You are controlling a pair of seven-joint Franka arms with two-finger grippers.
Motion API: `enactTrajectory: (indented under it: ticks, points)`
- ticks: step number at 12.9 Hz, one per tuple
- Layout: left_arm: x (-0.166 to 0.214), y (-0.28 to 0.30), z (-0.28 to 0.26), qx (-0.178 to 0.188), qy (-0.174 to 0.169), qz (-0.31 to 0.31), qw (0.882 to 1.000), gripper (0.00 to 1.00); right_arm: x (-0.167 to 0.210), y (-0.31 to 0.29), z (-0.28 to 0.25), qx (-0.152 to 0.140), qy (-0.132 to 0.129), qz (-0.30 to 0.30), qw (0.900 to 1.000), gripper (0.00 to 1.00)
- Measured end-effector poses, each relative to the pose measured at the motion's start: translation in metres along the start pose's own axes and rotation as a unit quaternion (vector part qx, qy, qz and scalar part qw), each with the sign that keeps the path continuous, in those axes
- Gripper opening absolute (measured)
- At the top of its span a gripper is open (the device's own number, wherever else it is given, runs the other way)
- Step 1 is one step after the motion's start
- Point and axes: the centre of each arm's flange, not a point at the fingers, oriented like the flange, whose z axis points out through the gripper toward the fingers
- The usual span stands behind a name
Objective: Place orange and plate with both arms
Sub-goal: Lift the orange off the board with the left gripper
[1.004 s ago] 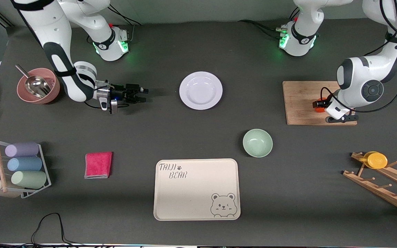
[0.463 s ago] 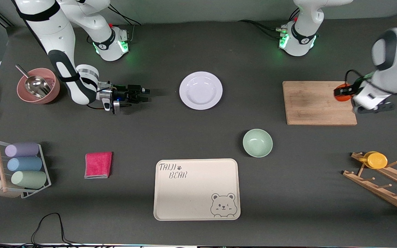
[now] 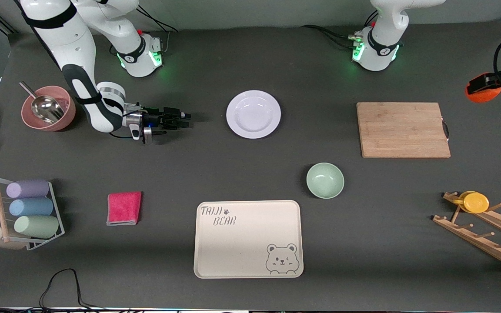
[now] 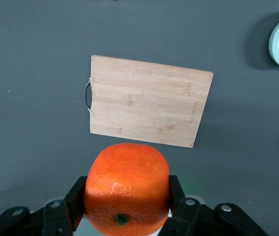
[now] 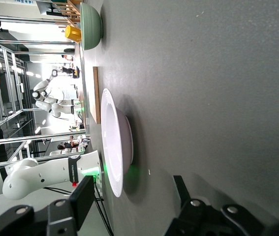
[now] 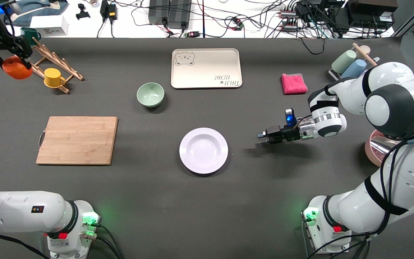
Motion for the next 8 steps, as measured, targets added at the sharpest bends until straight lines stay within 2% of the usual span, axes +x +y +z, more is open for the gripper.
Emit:
enactTrajectory:
  ticks: [1, 3, 4, 5, 6, 8]
  points:
    - [0.002, 0.004, -0.003, 0.002, 0.001, 0.003, 1.000, 0.70, 0.000, 0.000, 0.000, 0.000, 0.000, 0.000, 1.000, 0.71]
    - [0.010, 0.017, 0.000, 0.005, -0.003, 0.014, 1.000, 0.70, -0.001, 0.001, 0.000, -0.001, -0.001, -0.001, 1.000, 0.60]
    - [0.014, 0.030, 0.001, 0.006, -0.004, 0.022, 1.000, 0.70, -0.001, 0.001, 0.001, -0.001, -0.001, -0.001, 1.000, 0.59]
    - [0.018, 0.045, 0.001, 0.004, -0.005, 0.027, 1.000, 0.70, -0.001, 0.002, 0.001, -0.001, -0.001, -0.002, 1.000, 0.52]
    - [0.021, 0.063, 0.002, 0.002, -0.006, 0.026, 1.000, 0.70, -0.001, 0.002, 0.001, -0.001, -0.001, -0.002, 1.000, 0.52]
    - [0.027, 0.101, 0.005, -0.005, -0.011, 0.024, 1.000, 0.70, -0.001, 0.002, 0.001, -0.001, -0.001, -0.007, 1.000, 0.40]
